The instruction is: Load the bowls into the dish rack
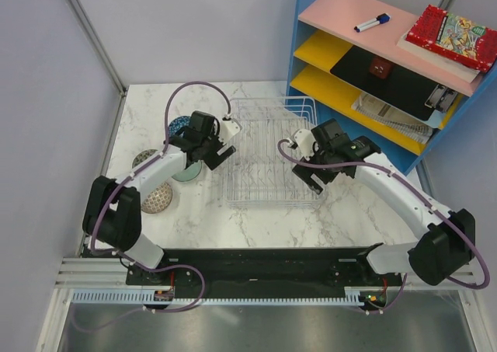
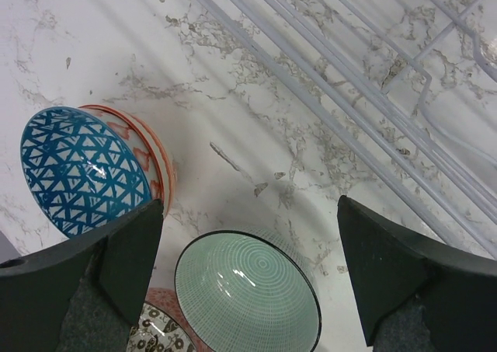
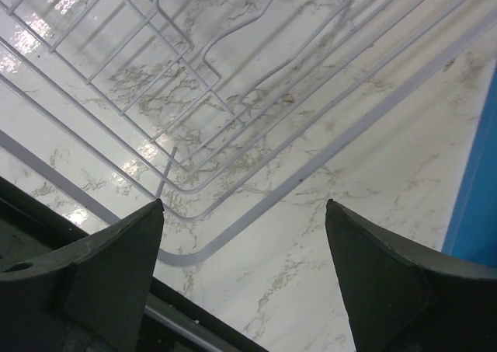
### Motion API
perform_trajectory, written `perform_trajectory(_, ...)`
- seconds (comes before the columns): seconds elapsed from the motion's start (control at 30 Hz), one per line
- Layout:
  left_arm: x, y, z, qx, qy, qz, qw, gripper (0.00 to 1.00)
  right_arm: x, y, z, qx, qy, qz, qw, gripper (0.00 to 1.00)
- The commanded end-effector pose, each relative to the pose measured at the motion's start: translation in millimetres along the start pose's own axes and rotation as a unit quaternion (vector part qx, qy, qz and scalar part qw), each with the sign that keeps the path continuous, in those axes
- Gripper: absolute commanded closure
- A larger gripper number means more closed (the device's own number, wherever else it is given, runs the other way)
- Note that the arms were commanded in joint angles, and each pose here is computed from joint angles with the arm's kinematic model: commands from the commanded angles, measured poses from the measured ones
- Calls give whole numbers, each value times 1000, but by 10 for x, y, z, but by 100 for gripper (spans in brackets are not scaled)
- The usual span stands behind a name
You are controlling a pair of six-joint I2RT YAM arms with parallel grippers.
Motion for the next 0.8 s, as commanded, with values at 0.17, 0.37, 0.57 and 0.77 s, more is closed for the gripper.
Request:
perform_trajectory(0.17,15,326,184,-30,54,-53,997,0,-609,715,-426,136,25,-169,976,3)
perform_trajectory(0.37,29,742,353,22,100,-157,982,0,-809,798,-451,144,22,-229,962,3)
perform_trajectory(0.57,-38,971,144,58,87,-244,964,0,-816,606,-505,150,22,-236,960,3)
perform_trajectory(0.77,18,941,62,61,89,-254,961,0,-718,329,-688,190,-16,-207,960,3)
Point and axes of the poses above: each gripper's point midway between its finger pads, its own y axis back along the fingers, its own z axis along the line the jaws close on, x = y × z, the point moved 2 cm from there along y, back along the fingers, and after that the axes turned 2 degrees about y, right-handed, at the moved point
